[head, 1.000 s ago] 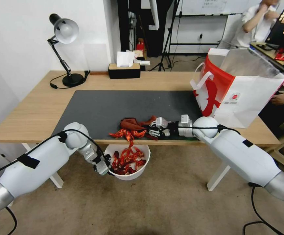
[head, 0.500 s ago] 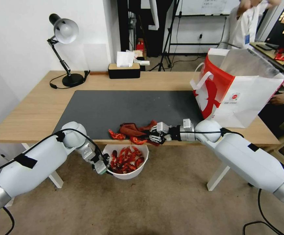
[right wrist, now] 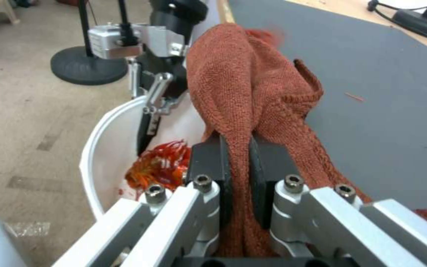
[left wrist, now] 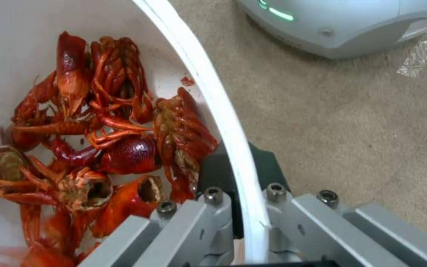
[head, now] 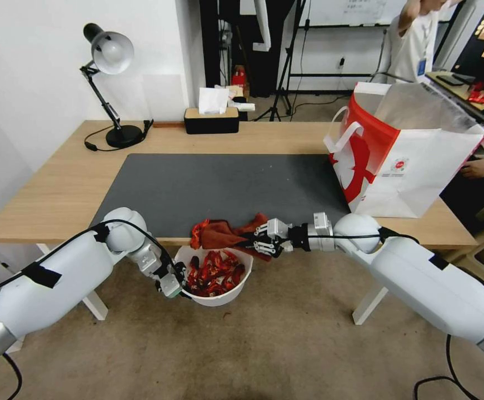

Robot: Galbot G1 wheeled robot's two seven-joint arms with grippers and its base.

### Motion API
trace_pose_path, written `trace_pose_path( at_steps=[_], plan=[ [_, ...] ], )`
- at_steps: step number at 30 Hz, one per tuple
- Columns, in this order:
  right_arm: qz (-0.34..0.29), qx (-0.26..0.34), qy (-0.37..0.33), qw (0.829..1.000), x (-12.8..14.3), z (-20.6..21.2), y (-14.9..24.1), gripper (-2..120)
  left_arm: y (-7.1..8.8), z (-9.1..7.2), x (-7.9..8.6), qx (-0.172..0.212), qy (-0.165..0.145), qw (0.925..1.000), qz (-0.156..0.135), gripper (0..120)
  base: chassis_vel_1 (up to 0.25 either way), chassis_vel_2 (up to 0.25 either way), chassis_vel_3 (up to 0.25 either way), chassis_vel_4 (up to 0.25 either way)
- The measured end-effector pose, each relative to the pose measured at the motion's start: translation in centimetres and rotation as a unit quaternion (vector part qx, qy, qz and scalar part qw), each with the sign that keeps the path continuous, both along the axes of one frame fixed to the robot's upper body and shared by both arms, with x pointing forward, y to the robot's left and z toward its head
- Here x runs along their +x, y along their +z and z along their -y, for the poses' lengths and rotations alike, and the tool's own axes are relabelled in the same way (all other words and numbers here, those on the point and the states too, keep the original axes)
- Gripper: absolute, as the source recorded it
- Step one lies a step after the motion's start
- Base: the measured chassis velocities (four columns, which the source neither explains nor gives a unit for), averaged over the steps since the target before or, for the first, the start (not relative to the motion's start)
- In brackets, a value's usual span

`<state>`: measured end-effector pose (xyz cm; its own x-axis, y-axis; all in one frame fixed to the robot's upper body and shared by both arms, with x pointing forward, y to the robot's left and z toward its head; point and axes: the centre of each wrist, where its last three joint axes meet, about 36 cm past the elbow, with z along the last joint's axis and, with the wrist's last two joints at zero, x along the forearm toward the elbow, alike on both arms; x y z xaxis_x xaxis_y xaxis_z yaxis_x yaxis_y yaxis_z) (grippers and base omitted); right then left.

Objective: Sweep shrimp from table into container with towel, then put container into takeout bag.

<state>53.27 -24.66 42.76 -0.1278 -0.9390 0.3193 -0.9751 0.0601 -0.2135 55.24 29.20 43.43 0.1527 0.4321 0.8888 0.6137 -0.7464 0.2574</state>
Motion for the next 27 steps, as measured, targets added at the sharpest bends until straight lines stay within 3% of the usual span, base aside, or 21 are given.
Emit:
trace_pose_path(
  at_steps=[21,27],
  plan=[
    [-0.014,-0.004,0.025,1.000,-2.1,-0.6,0.1,7,0.2,-0.8,-0.1,0.004,0.006,1.0000,0.002,0,0.000,0.000,0.000,0.000],
    [-0.023,0.021,0.015,0.999,-1.9,-0.6,1.1,7,0.2,-1.0,-0.1,0.004,0.007,1.0000,0.002,0,0.000,0.000,0.000,0.000]
  ],
)
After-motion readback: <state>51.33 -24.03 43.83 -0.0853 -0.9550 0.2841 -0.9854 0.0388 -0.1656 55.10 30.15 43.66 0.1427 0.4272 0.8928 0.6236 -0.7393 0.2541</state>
